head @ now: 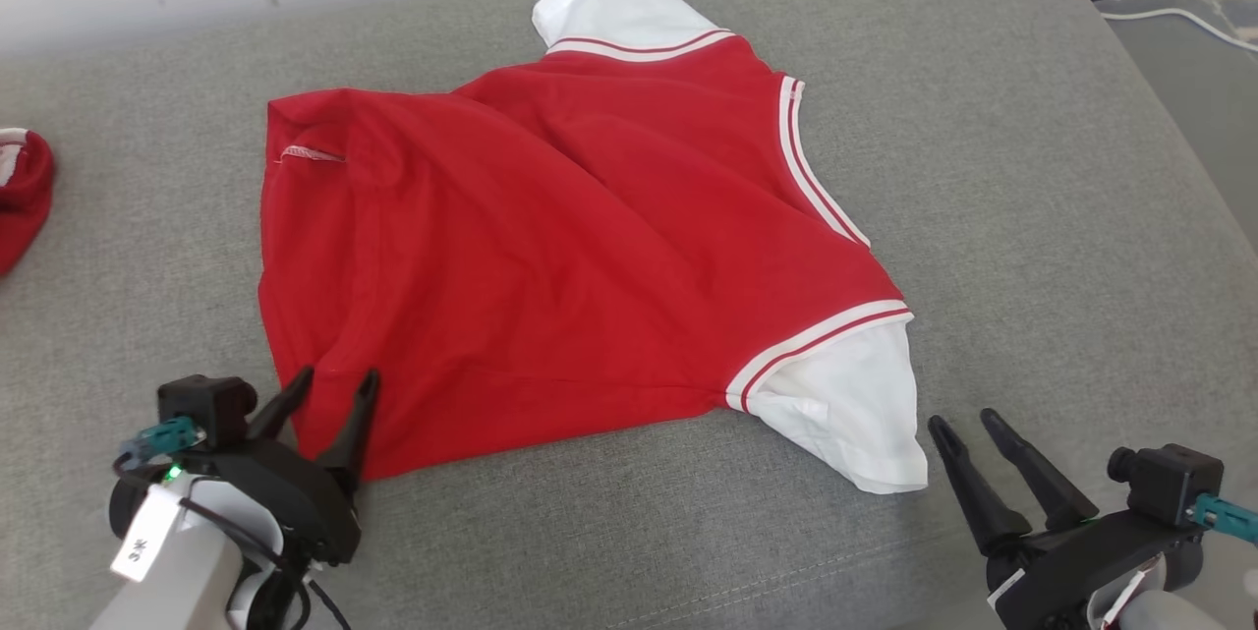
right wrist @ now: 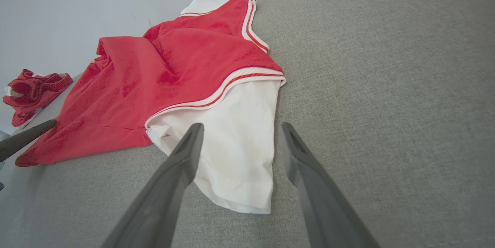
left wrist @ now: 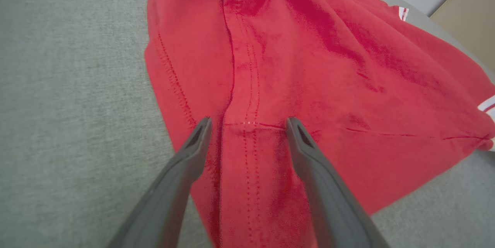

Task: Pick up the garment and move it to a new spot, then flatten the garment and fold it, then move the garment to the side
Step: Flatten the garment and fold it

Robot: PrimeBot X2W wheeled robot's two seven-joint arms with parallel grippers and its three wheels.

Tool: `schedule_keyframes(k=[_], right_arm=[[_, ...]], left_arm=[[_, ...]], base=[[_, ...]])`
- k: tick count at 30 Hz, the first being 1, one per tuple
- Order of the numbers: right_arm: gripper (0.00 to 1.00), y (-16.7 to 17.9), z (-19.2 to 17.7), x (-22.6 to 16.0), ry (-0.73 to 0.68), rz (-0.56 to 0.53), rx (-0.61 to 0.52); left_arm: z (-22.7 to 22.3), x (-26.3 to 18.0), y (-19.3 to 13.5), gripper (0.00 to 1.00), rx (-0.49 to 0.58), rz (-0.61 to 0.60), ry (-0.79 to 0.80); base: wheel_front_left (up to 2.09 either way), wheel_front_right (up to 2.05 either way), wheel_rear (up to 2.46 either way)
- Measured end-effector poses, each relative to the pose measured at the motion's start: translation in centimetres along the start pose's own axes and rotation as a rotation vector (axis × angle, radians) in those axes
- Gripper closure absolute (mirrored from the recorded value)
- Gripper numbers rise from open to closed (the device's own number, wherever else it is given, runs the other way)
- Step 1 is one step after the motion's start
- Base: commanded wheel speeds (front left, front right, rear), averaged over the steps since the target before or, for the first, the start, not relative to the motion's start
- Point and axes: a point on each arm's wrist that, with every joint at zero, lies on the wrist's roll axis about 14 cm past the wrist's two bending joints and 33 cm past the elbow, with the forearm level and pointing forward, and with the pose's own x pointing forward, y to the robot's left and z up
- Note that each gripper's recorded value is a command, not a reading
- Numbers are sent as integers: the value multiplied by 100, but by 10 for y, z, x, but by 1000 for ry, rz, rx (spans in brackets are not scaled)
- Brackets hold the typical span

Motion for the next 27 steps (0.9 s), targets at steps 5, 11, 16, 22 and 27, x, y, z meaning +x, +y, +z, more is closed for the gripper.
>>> schedule_keyframes(k=[5, 11, 16, 22, 27], right_arm=[[0, -9, 0, -2, -2, -28, 1], [0, -10, 1, -3, -7, -36, -1], [0, -9, 1, -2, -9, -34, 2], [0, -8, -2, -3, -2, -31, 0], [0, -6, -4, -2, 3, -24, -10]], left_arm=[[-10, 3, -4, 0, -2, -8, 38], [-7, 3, -4, 34, 0, -11, 25], [-2, 1, -5, 58, -5, -12, -2], [5, -2, -10, 38, -5, -23, -38], [9, -4, -14, 37, -1, -35, -59]], base=[[0, 0, 0], [0, 0, 0], [0, 0, 0], [0, 0, 0], [0, 0, 0]])
